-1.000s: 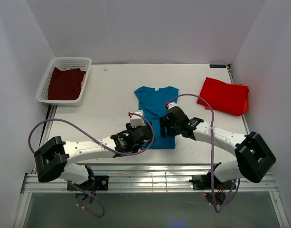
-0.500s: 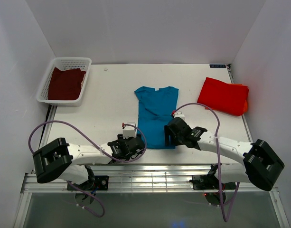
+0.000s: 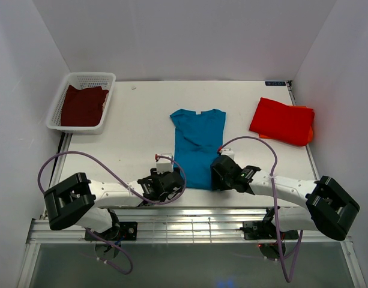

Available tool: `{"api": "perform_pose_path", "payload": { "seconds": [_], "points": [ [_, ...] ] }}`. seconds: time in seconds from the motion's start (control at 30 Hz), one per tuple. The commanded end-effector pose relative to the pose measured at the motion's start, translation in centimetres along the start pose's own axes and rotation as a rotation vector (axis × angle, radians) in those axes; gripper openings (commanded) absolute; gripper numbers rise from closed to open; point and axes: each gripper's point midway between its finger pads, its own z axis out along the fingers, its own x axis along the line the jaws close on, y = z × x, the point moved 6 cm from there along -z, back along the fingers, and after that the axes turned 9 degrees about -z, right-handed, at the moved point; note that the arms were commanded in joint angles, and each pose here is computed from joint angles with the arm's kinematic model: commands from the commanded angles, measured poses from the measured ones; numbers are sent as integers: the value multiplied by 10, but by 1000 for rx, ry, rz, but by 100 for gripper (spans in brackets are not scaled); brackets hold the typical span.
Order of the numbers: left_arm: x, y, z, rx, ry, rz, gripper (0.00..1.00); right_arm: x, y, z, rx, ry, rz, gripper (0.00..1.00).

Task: Fold and stack the t-shirts
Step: Fold the tshirt

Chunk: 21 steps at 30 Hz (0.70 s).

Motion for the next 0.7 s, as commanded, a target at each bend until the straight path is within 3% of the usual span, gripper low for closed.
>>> {"api": "perform_pose_path", "payload": {
  "seconds": [0.0, 0.33, 0.43, 0.47, 0.57, 0.67],
  "points": [
    [-2, -5, 4, 26, -16, -25, 74, 4, -4, 2, -4, 17, 31, 56],
    [2, -25, 13, 106, -23, -34, 57, 7, -9, 8, 9, 17, 25, 49],
    [4, -29, 14, 120, -12, -17, 44, 7, -9, 8, 8, 19, 22, 44],
    [3, -29, 14, 123, -13, -17, 29, 6, -10, 9, 11, 15, 23, 37],
    [6, -32, 14, 137, 1, -21, 0, 5, -12, 9, 16, 7, 19, 16],
    [13, -40, 13, 167, 7, -13, 0, 6, -17, 7, 32, -1, 3, 8]
  ]
}}
